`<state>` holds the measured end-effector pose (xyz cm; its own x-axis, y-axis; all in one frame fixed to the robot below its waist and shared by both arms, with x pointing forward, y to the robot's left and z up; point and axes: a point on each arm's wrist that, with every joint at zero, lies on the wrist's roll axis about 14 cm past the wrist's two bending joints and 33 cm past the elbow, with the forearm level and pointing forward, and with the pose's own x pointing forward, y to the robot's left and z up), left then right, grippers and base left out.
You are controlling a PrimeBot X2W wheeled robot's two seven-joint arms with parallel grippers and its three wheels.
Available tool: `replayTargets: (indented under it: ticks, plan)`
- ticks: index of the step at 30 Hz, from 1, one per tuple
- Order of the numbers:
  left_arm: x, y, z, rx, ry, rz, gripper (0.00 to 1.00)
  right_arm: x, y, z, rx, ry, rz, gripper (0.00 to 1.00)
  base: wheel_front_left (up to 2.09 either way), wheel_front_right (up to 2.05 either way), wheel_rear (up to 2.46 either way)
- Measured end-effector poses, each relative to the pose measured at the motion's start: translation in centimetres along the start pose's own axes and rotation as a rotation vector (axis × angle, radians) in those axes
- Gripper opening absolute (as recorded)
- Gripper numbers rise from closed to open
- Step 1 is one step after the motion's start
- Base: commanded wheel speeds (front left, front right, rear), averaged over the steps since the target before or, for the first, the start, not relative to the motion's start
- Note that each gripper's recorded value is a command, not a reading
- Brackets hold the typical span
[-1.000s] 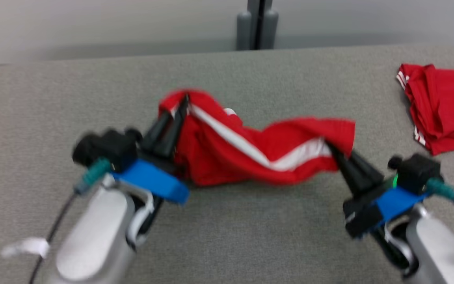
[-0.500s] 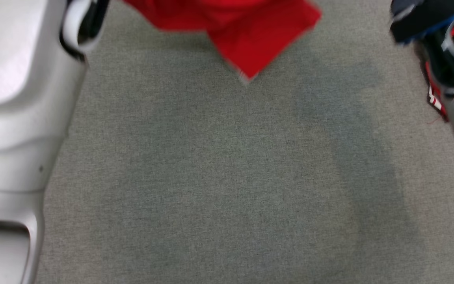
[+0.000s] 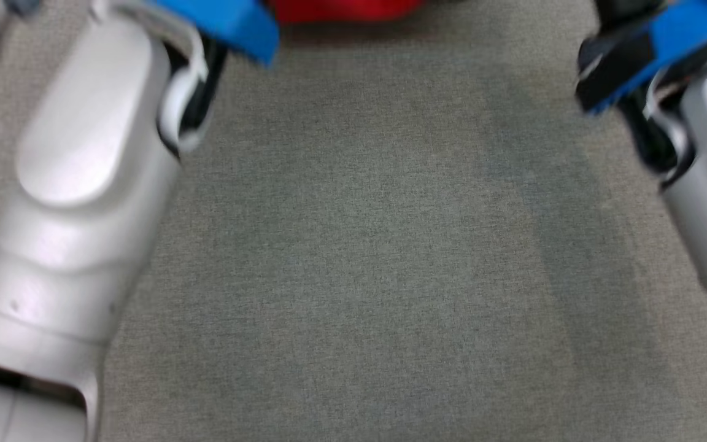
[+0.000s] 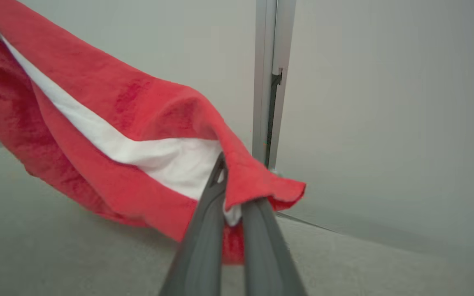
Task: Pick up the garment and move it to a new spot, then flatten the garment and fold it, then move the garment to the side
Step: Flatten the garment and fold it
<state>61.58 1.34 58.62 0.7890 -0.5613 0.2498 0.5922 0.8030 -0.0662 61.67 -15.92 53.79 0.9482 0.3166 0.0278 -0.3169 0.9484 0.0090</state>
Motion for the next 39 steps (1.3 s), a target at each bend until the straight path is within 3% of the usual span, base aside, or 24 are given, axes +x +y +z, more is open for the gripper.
replayTargets:
  ticks: [8,16,26,33,39]
  plan:
    - [-9.5,-2.9,-7.7,-0.129,0.179,0.059,0.00,-6.9,2.9,-9.2,0.075,0.205,0.034,0.00,0.00,0.00,0.00]
    - [-19.5,-6.8,-10.6,-0.218,0.311,0.128,0.00,-14.6,6.3,-13.0,0.152,0.316,0.064,0.00,0.00,0.00,0.00]
    - [-26.0,-10.4,-10.1,-0.242,0.368,0.151,0.00,-21.0,8.0,-13.1,0.231,0.318,0.038,0.00,0.00,0.00,0.00]
    - [-26.7,-11.4,-8.8,-0.246,0.339,0.139,0.00,-23.3,7.1,-11.3,0.235,0.285,-0.016,0.00,0.00,0.00,0.00]
    - [-26.2,-11.6,-8.0,-0.232,0.310,0.126,0.00,-23.0,6.9,-9.5,0.233,0.249,-0.034,0.00,0.00,0.00,0.00]
